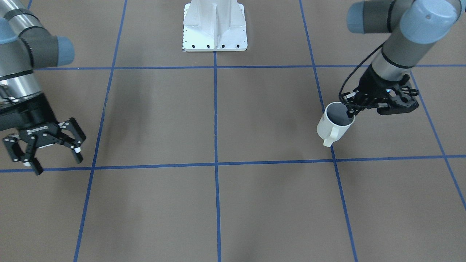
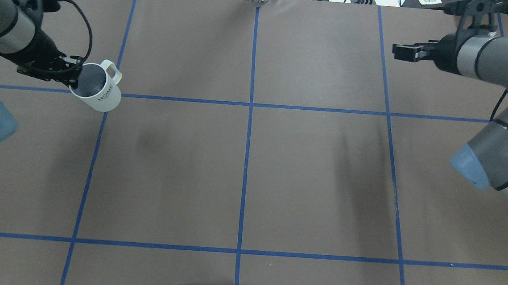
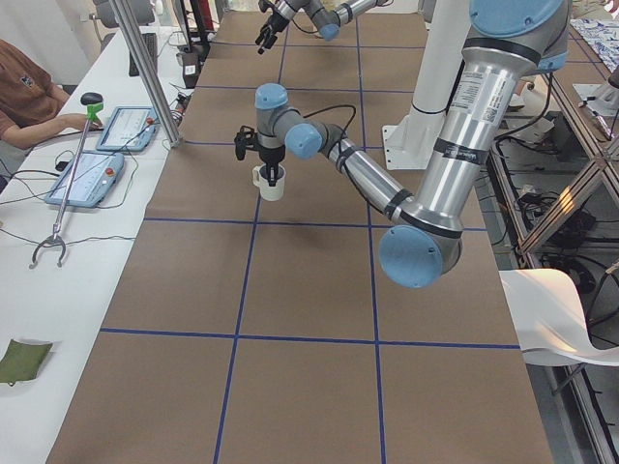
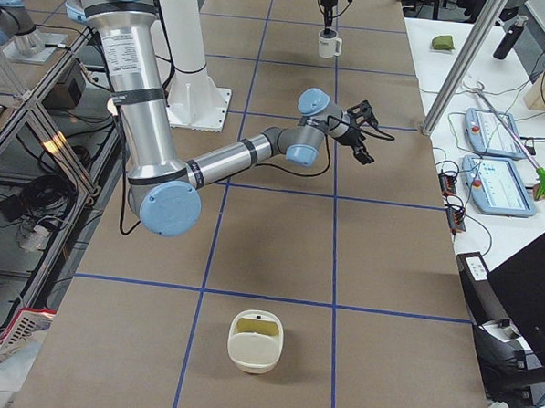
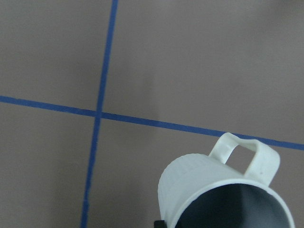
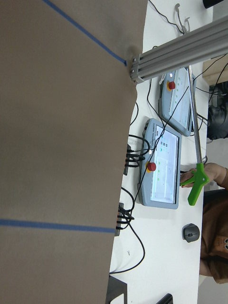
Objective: Left arm hands cup to right arm to dump lemon
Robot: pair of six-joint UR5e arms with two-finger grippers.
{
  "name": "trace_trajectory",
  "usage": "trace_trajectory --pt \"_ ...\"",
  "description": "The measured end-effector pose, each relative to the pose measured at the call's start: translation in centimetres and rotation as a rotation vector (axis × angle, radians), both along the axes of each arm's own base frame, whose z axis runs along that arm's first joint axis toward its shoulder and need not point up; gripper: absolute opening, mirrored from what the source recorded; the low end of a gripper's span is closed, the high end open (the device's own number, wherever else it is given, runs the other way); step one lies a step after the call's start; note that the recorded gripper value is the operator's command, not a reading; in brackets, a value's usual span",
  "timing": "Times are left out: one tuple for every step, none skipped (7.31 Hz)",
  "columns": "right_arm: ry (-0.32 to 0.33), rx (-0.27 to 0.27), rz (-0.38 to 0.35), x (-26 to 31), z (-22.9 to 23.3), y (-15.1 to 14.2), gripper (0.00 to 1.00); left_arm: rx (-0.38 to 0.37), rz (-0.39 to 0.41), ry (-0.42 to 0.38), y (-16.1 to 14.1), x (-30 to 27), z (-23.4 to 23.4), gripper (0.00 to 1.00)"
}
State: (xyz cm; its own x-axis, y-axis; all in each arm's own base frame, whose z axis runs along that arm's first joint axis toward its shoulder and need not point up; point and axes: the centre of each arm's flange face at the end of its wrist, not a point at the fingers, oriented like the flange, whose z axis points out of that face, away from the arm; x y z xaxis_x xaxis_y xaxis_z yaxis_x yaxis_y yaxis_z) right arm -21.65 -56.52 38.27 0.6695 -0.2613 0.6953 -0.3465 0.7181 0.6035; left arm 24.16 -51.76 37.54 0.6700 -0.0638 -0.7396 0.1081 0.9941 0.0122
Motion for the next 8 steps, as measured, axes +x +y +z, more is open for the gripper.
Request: trace_trajectory --pt "0.033 -0.024 -0.051 4.7 1.4 -0.9 1.00 0.007 0.051 -0.016 0.5 -2.3 4.5 0.00" --pt "0.060 -0.056 -0.096 8.3 2.4 -1.4 1.00 0.005 0.101 -0.042 1.5 -4.0 8.7 0.00" --pt "0.068 -0.099 -0.127 10.4 3.0 -1.5 1.00 -0.015 0.140 -0.050 2.6 -5.0 11.6 0.00" --pt "0.063 -0.144 -0.152 11.6 3.6 -1.5 1.00 -0.042 0.167 -0.037 3.8 -5.5 13.2 0.00" --pt "0.058 -0.169 -0.167 12.2 3.9 -1.4 1.00 -0.068 0.181 -0.032 4.5 -5.7 14.5 0.02" --pt "0.055 -0.179 -0.175 12.4 4.0 -1.4 1.00 -0.092 0.187 -0.039 4.8 -5.7 15.8 0.46" --pt "0.054 -0.186 -0.178 12.4 3.9 -1.4 1.00 -0.108 0.189 -0.045 4.9 -5.7 16.7 0.99" --pt "0.057 -0.200 -0.182 12.4 3.9 -1.5 1.00 -0.115 0.190 -0.050 4.9 -5.8 17.2 1.00"
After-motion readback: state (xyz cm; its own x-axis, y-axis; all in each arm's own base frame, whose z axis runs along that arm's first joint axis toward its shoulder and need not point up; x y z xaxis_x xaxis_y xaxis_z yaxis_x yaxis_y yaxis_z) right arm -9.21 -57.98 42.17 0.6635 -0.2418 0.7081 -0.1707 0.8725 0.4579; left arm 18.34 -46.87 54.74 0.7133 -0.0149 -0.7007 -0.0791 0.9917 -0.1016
